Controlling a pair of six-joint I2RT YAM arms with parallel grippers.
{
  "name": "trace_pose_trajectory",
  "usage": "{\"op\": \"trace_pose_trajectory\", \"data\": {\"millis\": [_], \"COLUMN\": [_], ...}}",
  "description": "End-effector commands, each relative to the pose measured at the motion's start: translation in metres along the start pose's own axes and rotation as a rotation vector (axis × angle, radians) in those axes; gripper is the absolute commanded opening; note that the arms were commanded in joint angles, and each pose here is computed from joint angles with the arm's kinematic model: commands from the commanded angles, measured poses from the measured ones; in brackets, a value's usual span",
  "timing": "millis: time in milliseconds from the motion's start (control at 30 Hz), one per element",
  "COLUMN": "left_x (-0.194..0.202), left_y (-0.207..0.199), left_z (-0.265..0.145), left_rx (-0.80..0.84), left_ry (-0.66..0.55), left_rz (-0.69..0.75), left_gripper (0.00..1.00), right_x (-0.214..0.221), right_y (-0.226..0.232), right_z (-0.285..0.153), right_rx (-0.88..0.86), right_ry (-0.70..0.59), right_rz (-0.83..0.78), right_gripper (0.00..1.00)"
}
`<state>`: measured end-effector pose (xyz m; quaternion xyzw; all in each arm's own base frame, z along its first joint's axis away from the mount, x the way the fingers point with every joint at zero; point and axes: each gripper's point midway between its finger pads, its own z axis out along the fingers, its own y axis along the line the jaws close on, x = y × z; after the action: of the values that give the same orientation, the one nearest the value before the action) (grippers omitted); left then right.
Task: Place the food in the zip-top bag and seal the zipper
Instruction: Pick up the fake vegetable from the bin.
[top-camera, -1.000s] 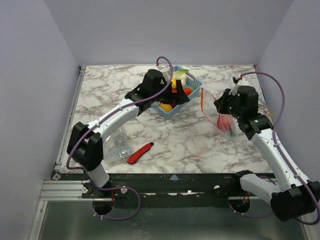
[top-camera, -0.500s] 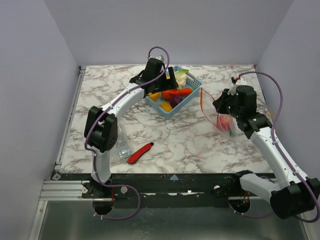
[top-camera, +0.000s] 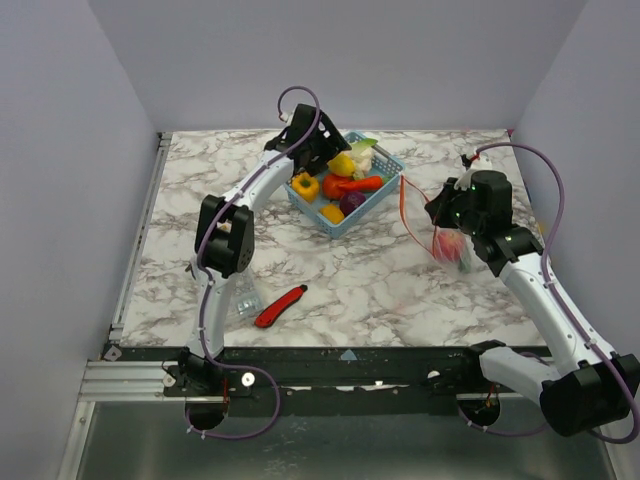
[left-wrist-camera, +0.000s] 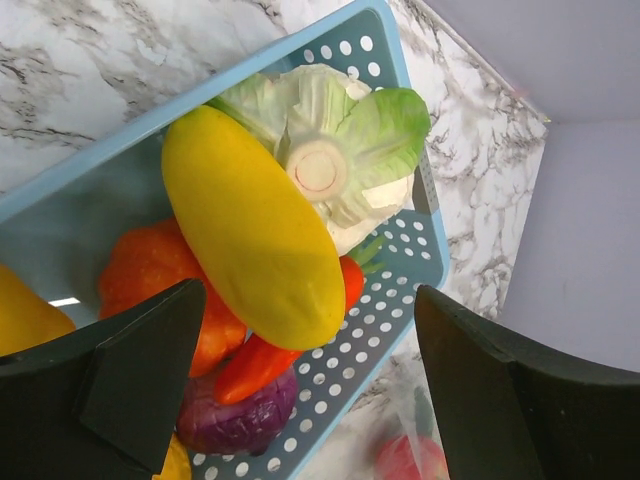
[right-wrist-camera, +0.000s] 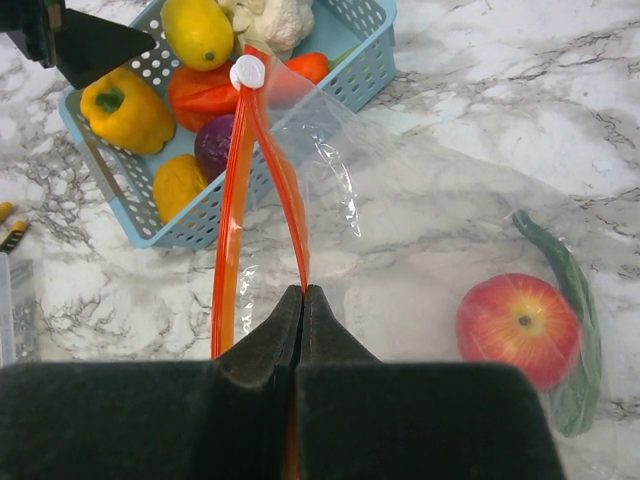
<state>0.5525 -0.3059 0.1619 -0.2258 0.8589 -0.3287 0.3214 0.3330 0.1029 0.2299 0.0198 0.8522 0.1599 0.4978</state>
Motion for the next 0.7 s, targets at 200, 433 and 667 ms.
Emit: {"op": "trace_pose_trajectory", "data": {"millis": [200, 433, 667], "left_x": [0.004, 0.013, 0.012], "left_y": [0.017, 0.033, 0.037], "left_z": [0.029, 0.047, 0.048], "left_rx": [-0.064, -0.096, -0.105], "left_ry": [-0.016, 0.0, -0.011], "left_rz": [-0.134, -0.185, -0.162], "left_gripper": [0.78, 0.76, 0.59], "right_x": [-0.001, 0.001, 0.001], "right_y": [0.005, 0.004, 0.004], "right_z": [0.005, 0.006, 0.005], "right_rx": [-0.02, -0.021, -0.021], "right_ry": [0.008, 0.01, 0.009], "right_rz": [0.0, 0.003, 0.004], "right_gripper": [0.0, 0.0, 0.0]}}
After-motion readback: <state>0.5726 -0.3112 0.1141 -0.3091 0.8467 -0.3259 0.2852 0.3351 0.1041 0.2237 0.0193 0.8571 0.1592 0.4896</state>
